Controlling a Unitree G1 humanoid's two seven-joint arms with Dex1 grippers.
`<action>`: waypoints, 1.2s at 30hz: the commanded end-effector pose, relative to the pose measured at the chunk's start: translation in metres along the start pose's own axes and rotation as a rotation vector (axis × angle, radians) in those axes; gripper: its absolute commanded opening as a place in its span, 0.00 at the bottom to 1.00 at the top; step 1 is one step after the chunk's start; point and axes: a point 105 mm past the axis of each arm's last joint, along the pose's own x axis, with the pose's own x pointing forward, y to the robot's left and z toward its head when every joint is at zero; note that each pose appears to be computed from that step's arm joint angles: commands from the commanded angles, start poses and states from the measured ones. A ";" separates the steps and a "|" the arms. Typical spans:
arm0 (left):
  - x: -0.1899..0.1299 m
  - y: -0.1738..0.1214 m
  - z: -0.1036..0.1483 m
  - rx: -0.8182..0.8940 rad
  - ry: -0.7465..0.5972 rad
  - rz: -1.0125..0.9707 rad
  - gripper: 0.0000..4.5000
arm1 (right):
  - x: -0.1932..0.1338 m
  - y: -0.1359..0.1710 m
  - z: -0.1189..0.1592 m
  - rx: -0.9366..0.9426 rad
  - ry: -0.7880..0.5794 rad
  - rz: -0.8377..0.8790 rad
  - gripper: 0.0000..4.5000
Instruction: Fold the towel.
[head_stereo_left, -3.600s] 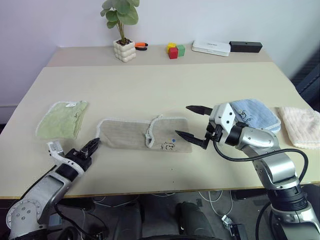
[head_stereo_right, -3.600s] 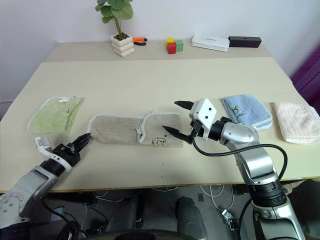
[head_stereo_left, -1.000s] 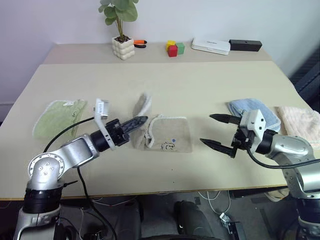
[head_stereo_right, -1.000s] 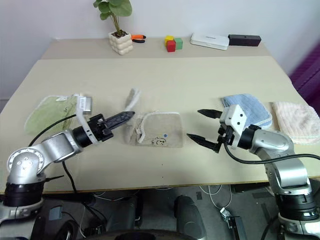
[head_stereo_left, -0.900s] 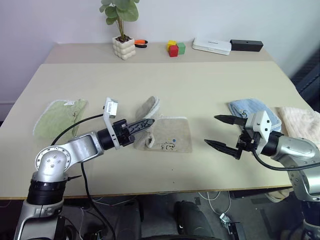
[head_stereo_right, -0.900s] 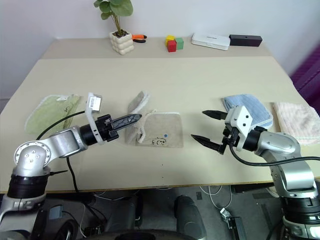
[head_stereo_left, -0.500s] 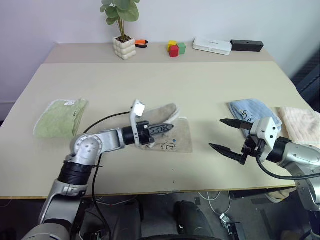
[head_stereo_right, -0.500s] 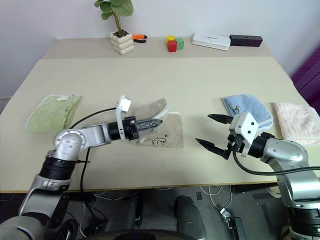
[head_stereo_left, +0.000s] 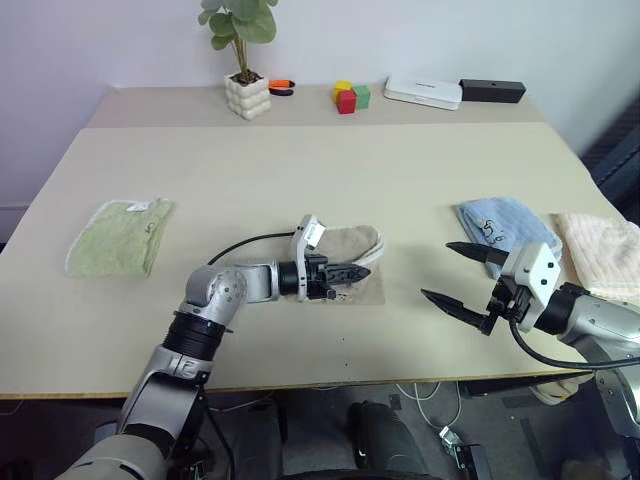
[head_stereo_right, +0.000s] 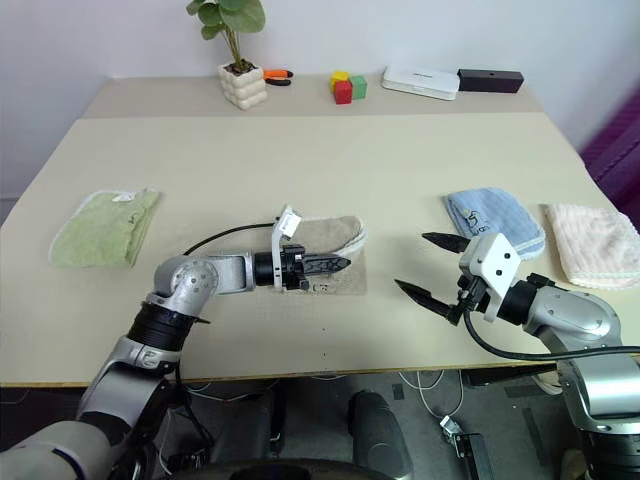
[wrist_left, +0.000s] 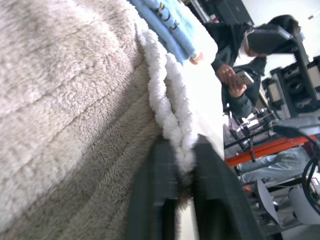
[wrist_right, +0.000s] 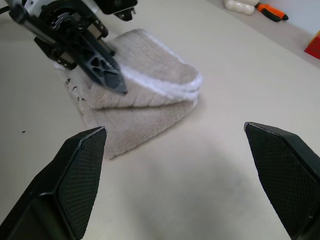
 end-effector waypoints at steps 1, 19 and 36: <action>0.004 0.000 0.010 0.026 -0.040 0.007 0.54 | 0.000 -0.003 0.014 -0.051 -0.039 -0.015 1.00; -0.052 -0.012 0.073 0.013 -0.323 -0.011 0.59 | 0.051 -0.025 0.056 0.168 -0.300 -0.123 0.88; -0.036 0.037 0.082 0.017 -0.511 0.265 0.00 | 0.137 -0.013 0.043 0.280 -0.296 -0.487 0.00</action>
